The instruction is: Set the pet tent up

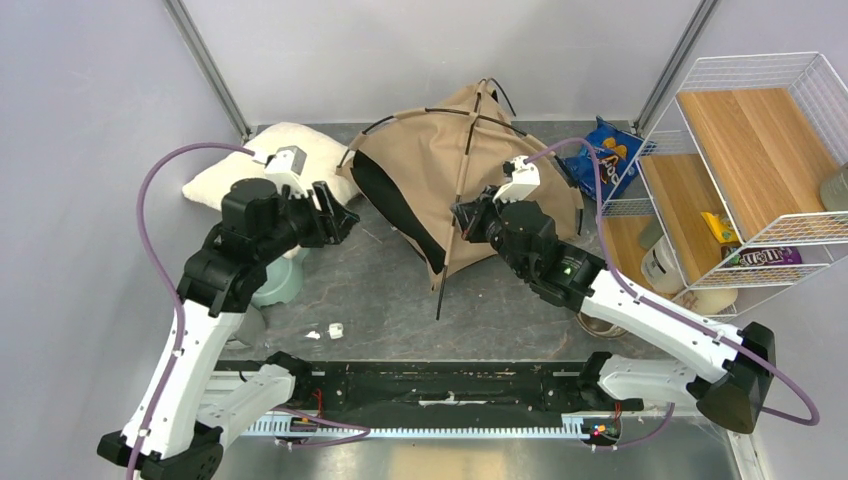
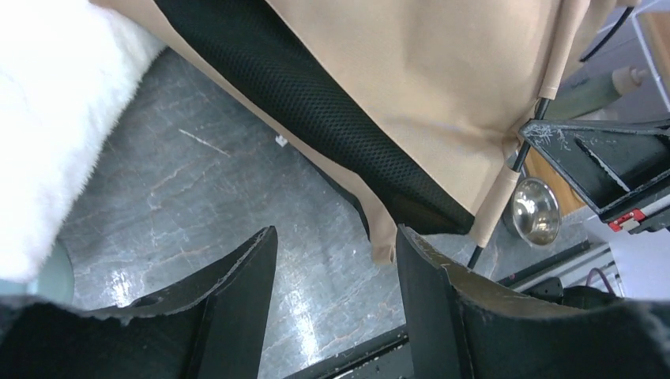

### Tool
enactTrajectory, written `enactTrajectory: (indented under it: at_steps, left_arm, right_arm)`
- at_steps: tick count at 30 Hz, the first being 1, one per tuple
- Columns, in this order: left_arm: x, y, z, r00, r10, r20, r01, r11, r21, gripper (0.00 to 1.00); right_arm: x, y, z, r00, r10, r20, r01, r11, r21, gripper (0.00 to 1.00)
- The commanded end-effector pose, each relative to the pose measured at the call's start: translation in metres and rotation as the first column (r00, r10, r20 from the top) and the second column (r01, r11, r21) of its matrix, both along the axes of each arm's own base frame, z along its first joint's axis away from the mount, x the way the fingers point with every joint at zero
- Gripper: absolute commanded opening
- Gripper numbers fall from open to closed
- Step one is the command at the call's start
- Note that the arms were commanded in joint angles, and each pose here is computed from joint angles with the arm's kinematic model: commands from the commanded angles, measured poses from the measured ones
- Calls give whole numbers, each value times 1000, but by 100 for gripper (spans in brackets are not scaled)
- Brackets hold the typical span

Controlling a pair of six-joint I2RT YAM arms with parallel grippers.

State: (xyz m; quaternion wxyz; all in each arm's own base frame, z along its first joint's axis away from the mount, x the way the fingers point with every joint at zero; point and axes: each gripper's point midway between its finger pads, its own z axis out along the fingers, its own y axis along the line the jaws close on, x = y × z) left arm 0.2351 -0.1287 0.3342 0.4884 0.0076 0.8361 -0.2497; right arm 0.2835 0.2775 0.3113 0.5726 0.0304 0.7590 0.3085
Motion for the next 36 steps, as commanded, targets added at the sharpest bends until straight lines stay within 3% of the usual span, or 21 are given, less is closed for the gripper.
enactTrajectory:
  at_steps: [1, 4, 9, 15, 21, 29, 36]
  left_arm:
    - [3, -14, -5, 999, -45, -1, 45, 997, -63, 64]
    - [5, -16, -17, 999, -45, -26, 44, 997, -61, 64]
    - [5, -20, -39, 996, -52, -76, 47, 996, -69, 64]
    - [6, -29, -63, 988, -76, -133, 62, 992, -106, 63]
    - [4, -39, -82, 979, -117, -167, 93, 985, -147, 63]
    - [4, -51, -109, 967, -154, -203, 113, 973, -200, 62]
    - [6, -54, -130, 961, -153, -229, 104, 972, -210, 62]
  right_arm:
    - [5, -15, -6, 1000, -10, 11, 11, 1000, -6, 0]
    - [3, -12, -16, 999, 9, -31, -9, 1000, -26, 4]
    - [-10, -16, -16, 993, 35, -109, -42, 997, -63, 42]
    - [-44, -18, -18, 965, 162, -208, -183, 979, -88, 61]
    - [-82, -12, -28, 902, 323, -288, -351, 935, -52, 67]
    - [-102, -24, -17, 885, 329, -329, -342, 939, 18, 69]
    - [-134, -26, -24, 809, 422, -409, -436, 898, 63, 71]
